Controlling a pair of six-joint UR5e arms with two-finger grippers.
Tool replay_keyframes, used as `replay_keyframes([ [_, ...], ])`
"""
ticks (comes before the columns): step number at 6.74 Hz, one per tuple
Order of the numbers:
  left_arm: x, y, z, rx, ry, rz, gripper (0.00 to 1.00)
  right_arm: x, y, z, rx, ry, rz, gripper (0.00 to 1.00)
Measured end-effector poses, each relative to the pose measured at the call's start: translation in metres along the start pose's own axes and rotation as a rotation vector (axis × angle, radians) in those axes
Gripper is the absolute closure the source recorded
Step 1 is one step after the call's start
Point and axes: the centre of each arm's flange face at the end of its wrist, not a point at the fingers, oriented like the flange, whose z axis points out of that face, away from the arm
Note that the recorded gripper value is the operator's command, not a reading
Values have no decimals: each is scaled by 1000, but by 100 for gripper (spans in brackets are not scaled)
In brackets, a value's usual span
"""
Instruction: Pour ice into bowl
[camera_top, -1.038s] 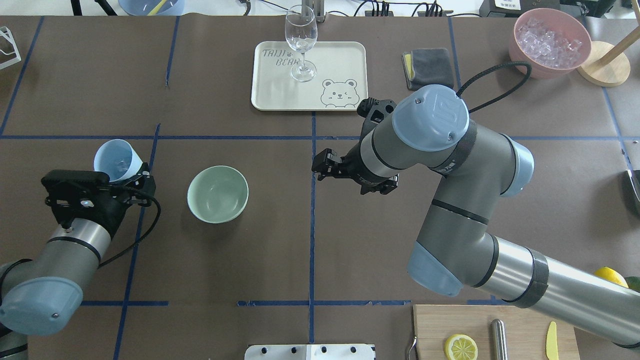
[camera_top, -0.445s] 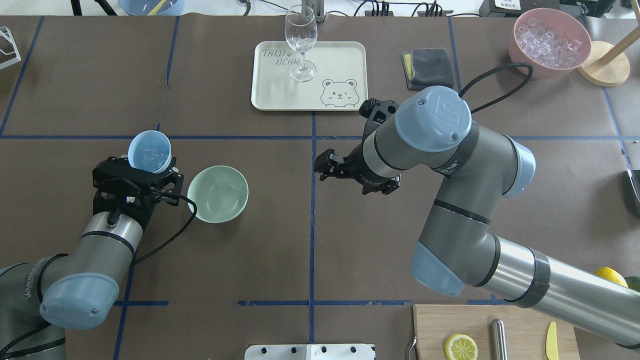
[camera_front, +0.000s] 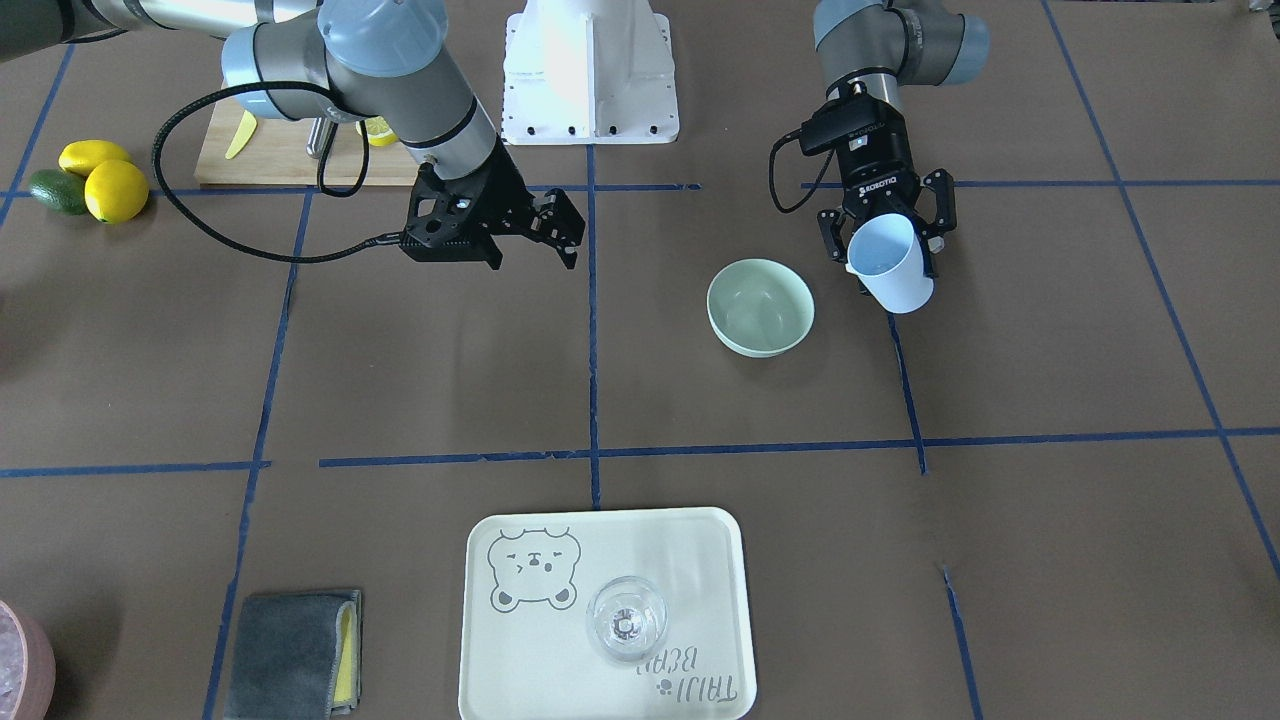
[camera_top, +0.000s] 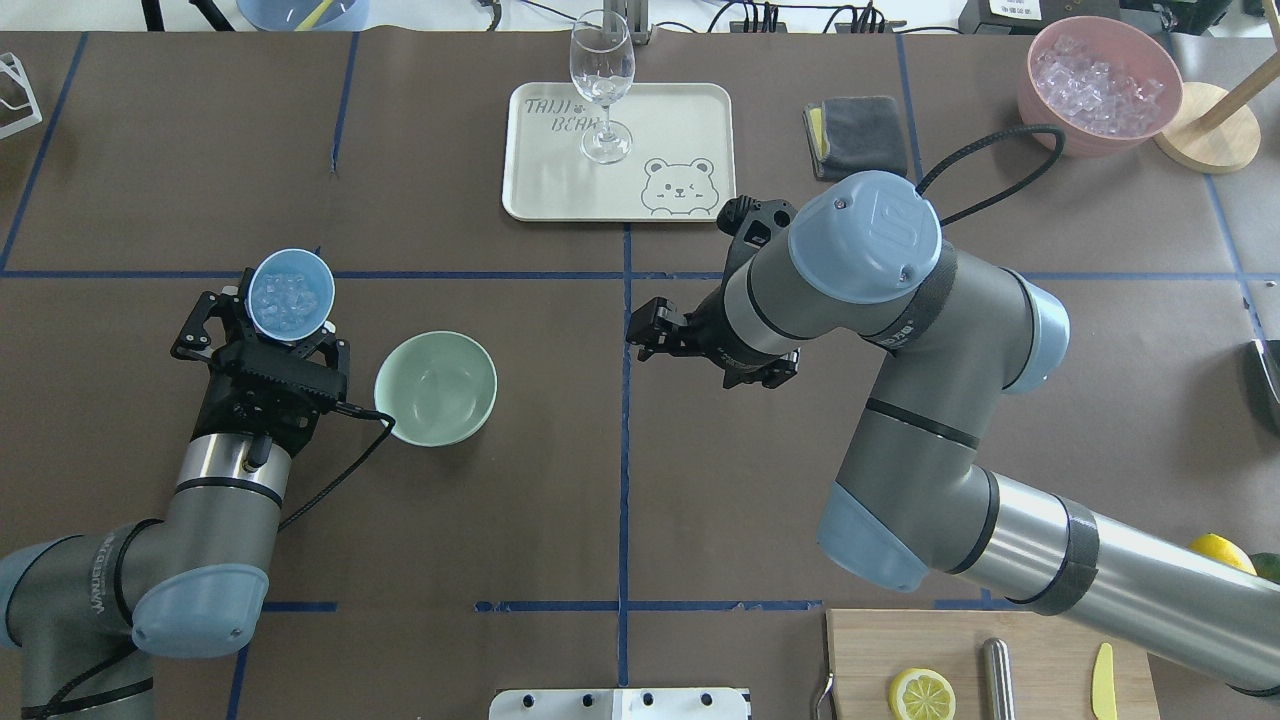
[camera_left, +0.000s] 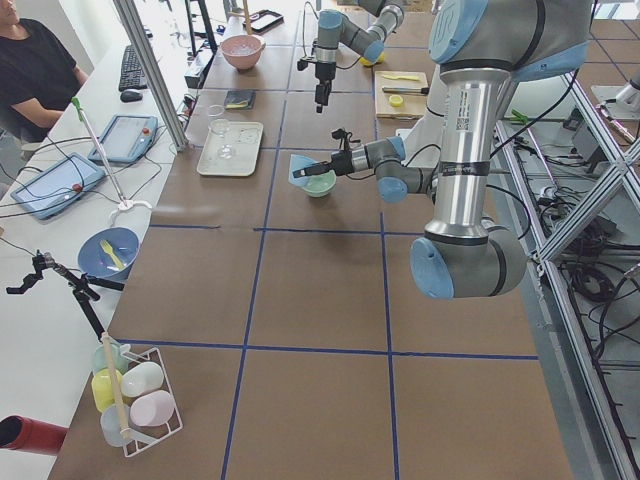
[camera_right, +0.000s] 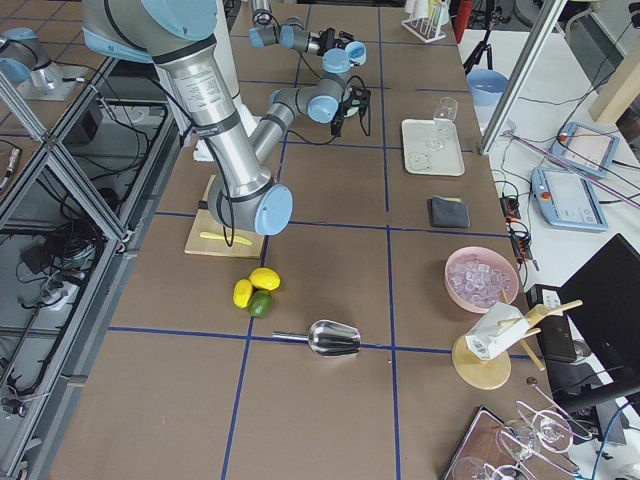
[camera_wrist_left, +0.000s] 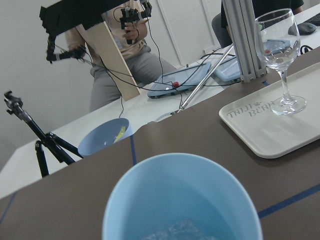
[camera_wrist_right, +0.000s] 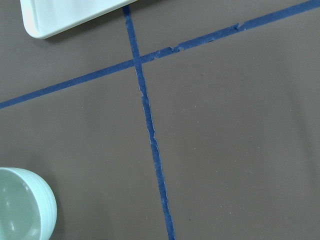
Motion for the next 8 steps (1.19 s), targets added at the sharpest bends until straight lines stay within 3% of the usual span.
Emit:
replay_keyframes([
  [3,11,11,-4,29,-62,371,100,-2,0,-2,1,-5,-2,0],
  [8,20,17,-7,32,-127,813,100,-4,1,-5,3,-27,-8,0],
])
